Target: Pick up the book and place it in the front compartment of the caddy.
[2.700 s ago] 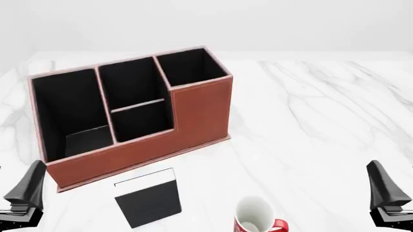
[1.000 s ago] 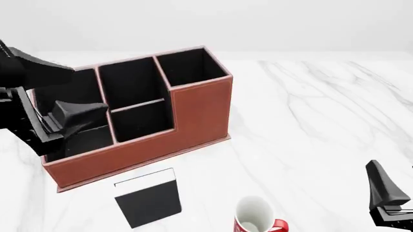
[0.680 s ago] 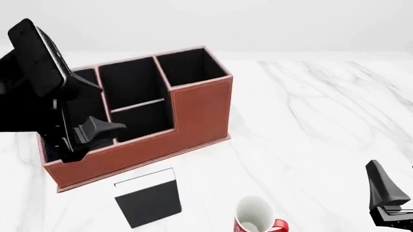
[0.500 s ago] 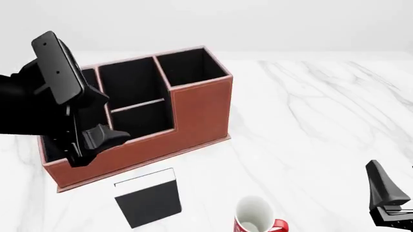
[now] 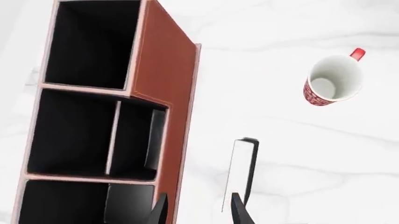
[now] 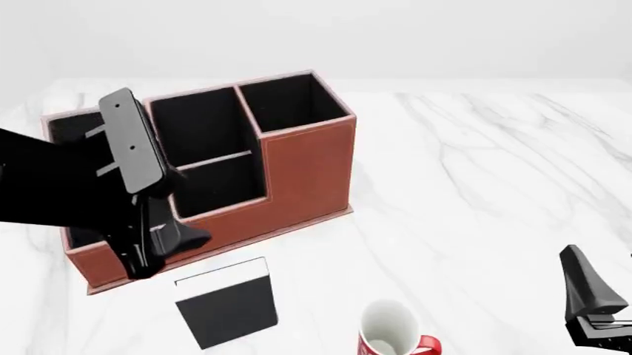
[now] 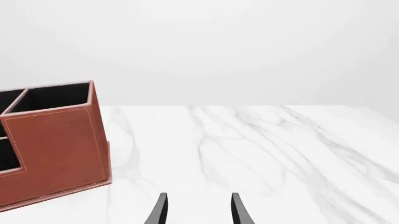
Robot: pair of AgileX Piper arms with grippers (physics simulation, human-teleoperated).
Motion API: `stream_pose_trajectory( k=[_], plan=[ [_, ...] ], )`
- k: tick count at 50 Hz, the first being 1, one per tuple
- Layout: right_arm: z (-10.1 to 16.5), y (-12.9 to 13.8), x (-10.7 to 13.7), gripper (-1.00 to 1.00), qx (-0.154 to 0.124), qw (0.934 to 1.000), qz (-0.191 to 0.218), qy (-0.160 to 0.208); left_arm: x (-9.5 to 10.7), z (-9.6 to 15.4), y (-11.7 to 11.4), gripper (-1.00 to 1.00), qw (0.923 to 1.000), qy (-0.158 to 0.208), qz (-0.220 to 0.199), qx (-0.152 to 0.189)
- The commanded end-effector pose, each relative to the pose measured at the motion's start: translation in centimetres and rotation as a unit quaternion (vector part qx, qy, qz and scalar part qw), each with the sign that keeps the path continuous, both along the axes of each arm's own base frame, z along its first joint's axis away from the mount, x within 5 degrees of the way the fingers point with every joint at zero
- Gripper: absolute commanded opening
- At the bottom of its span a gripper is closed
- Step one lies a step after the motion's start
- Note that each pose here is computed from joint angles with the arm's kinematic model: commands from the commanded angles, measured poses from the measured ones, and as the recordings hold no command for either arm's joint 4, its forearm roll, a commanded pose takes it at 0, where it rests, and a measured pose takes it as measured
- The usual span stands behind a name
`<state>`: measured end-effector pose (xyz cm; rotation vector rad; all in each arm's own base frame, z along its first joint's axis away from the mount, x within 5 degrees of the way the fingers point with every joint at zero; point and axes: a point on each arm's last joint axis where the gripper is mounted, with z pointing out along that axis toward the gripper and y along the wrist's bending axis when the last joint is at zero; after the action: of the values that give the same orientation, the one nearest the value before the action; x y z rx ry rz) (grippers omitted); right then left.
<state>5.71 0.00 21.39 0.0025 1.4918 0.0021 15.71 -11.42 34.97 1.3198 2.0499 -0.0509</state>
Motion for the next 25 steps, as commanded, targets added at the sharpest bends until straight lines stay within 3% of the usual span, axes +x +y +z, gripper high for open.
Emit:
stream_pose_trajectory(
  k=[1,25],
  plan=[
    [0.0,0.0,0.0,1.0,0.0,1.0,0.0,-0.001,-0.9,0.1,0.5,1.0,1.0,-0.002,-0.001,-0.004],
    [0.0,0.0,0.0,1.0,0.0,1.0,0.0,-0.001,-0.7,-2.0,-1.1,1.0,0.9997,0.016,-0.008,-0.015]
  ],
)
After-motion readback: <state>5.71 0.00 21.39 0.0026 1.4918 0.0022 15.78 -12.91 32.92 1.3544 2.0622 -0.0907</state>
